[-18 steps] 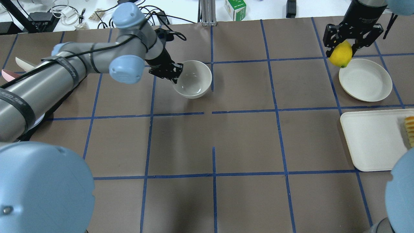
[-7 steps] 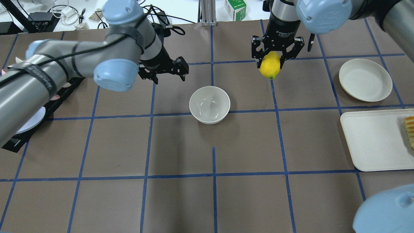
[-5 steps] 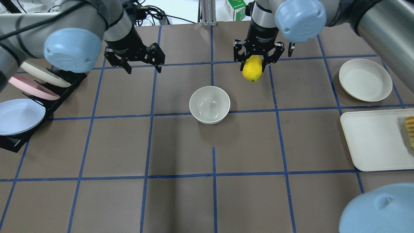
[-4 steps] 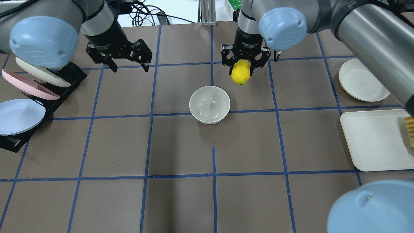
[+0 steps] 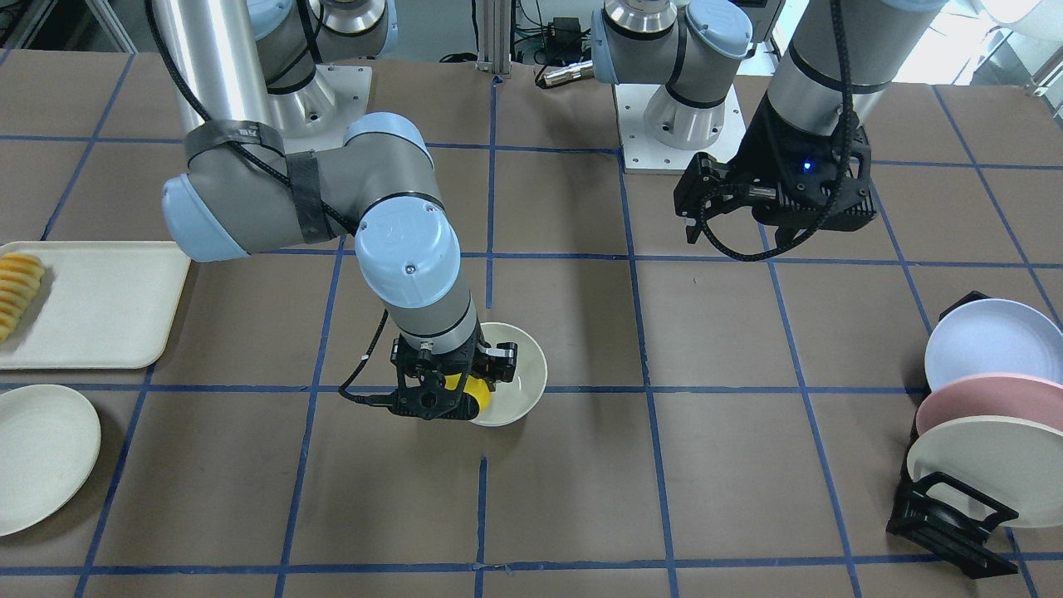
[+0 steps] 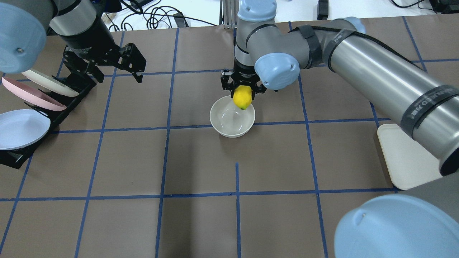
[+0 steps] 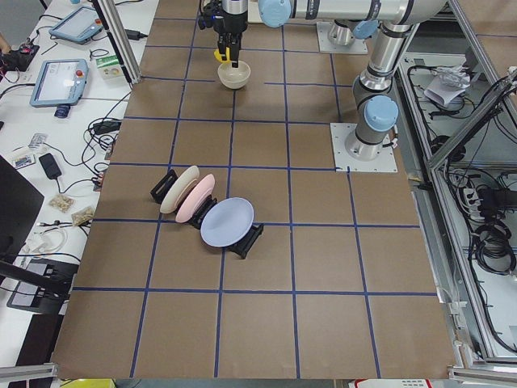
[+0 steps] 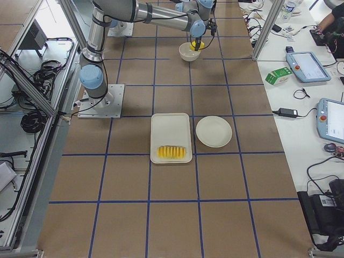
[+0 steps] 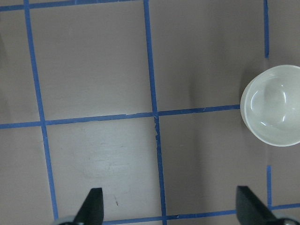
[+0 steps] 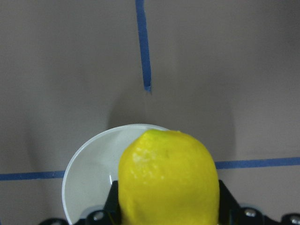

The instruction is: Place bowl and put lemon in it

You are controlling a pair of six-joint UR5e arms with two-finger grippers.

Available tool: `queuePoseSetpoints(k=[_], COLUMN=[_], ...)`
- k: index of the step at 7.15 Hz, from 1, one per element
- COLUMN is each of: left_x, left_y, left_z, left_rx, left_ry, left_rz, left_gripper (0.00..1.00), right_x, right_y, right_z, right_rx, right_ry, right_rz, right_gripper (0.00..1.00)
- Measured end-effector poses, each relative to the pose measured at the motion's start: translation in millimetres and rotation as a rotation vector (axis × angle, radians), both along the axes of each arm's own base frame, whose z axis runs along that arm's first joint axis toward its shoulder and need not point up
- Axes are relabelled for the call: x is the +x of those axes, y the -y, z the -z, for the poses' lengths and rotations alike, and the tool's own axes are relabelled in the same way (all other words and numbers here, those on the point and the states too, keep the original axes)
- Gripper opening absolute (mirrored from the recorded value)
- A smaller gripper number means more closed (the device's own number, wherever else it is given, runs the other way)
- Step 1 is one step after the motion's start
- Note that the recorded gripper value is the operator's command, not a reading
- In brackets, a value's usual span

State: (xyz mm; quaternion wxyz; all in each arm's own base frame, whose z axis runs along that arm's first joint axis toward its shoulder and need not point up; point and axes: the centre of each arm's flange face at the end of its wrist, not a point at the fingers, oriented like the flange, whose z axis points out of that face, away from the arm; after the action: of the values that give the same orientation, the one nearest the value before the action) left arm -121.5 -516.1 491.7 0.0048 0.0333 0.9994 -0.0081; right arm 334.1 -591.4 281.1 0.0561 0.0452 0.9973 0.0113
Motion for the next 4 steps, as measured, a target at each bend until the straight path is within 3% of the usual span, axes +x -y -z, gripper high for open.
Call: queuePoseSetpoints(k=[4], left_x=[-2], left_y=[-12], left_z=[-20], left_rx=[-0.018], left_ry=[-0.002], left_rz=[-0.005], left_gripper=[1.00], right_x=[15], right_y=[-13], right_z=[28], right_rx=[0.024], right_ry=[0.039], right_rz=[0.014], right_gripper=[0.00])
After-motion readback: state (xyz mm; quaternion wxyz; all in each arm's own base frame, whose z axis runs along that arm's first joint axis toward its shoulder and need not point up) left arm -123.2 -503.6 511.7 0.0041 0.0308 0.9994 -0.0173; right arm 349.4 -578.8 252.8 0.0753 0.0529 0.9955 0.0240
